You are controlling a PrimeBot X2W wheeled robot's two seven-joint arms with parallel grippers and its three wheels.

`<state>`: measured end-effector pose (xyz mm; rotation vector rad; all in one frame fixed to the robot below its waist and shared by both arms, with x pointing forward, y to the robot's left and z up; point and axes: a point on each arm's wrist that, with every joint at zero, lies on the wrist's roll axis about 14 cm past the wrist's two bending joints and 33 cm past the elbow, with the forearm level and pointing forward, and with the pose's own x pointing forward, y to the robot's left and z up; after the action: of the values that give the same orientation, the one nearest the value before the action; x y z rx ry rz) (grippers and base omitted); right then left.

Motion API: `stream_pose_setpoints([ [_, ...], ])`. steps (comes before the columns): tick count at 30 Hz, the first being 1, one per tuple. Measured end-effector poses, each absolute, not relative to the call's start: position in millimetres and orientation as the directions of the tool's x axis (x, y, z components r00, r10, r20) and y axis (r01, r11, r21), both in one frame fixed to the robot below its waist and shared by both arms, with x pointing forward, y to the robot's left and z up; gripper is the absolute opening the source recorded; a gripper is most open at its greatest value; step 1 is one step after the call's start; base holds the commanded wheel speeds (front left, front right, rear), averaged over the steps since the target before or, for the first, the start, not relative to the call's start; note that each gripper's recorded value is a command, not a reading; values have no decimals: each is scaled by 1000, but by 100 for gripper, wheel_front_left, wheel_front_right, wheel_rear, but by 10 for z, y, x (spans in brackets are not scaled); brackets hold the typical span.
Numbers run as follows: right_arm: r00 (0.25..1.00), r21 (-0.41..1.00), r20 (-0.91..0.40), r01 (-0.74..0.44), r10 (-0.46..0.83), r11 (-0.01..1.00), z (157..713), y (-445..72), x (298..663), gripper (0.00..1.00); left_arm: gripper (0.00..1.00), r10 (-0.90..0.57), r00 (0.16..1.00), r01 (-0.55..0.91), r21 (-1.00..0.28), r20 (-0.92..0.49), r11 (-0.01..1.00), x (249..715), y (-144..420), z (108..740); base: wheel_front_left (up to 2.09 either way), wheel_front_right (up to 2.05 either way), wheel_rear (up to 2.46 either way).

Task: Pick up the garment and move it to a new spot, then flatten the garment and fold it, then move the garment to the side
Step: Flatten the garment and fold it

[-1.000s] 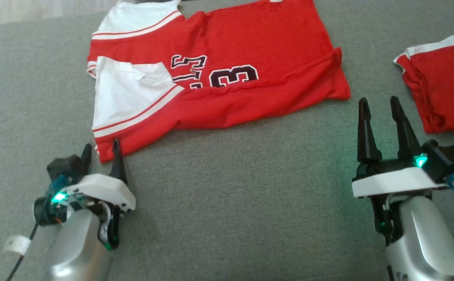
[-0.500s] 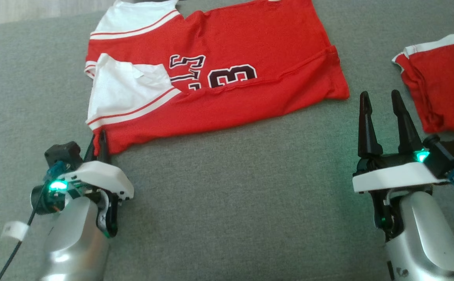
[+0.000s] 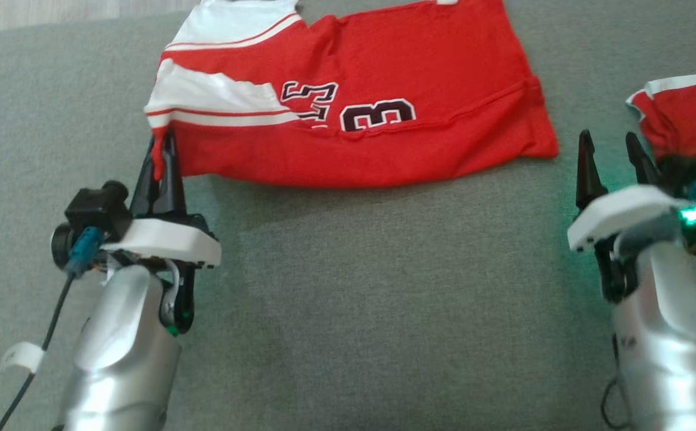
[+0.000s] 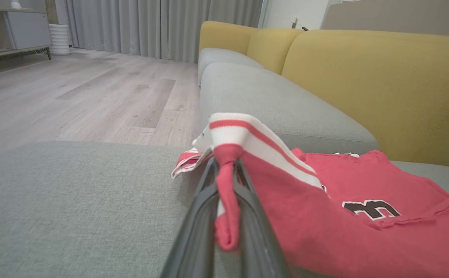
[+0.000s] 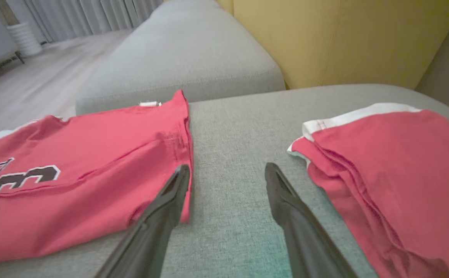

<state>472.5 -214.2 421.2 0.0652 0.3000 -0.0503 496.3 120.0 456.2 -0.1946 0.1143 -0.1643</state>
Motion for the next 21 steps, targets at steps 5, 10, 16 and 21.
stream_pose_setpoints([
  [5,914,68,-405,48,-16,997,4000,-2036,4887,100,0,-182,979,161,-201,-92,966,4945,1198,4548,0,0,0],
  [10,876,62,-482,7,24,998,3818,-1877,4944,100,0,-185,977,162,-194,-106,967,4914,1210,4491,0,0,0],
  [16,837,13,-544,-55,53,998,3664,-1765,4995,100,0,-170,978,144,-197,-122,970,4887,1266,4430,0,0,0],
  [21,815,-39,-576,-110,67,993,3623,-1708,5051,0,0,-155,979,128,-194,-132,973,4858,1320,4404,0,0,0],
])
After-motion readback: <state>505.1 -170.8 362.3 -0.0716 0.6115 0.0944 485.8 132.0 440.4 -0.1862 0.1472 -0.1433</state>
